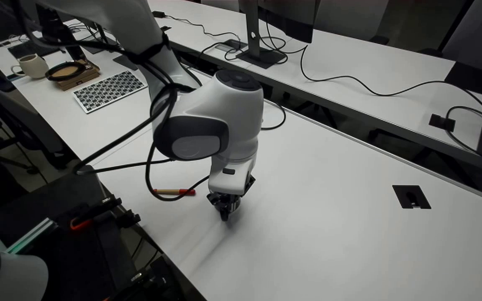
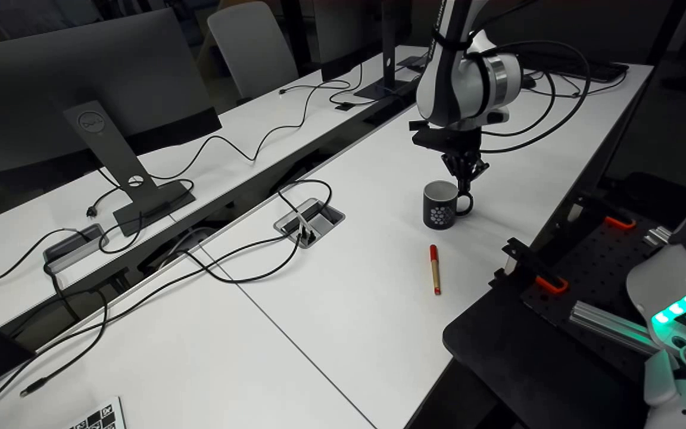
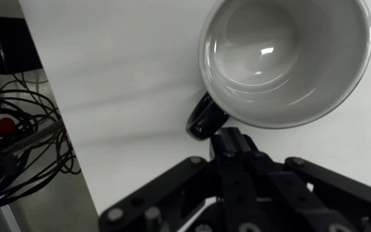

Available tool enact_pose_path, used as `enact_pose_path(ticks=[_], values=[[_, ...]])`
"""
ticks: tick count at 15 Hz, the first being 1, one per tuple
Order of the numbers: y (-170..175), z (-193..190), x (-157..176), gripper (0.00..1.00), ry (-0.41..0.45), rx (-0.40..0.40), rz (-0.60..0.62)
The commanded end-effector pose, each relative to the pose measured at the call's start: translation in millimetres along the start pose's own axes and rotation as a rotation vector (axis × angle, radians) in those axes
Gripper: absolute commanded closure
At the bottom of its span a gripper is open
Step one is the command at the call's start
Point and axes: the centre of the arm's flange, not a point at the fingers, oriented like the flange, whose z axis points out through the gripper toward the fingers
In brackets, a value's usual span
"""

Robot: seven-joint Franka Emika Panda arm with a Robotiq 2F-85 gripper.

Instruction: Turn the mug around using the handle

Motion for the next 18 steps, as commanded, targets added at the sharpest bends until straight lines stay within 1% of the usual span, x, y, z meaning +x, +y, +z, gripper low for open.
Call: enact_pose_path(ticks=[1,8,18], values=[[13,-12,-9,1.00,-0.002,0.018,0.011],[17,-10,-13,1.00,-0.010,0.009,0.006],[17,0,-29,1.00,-0.070,0.006,0.018]])
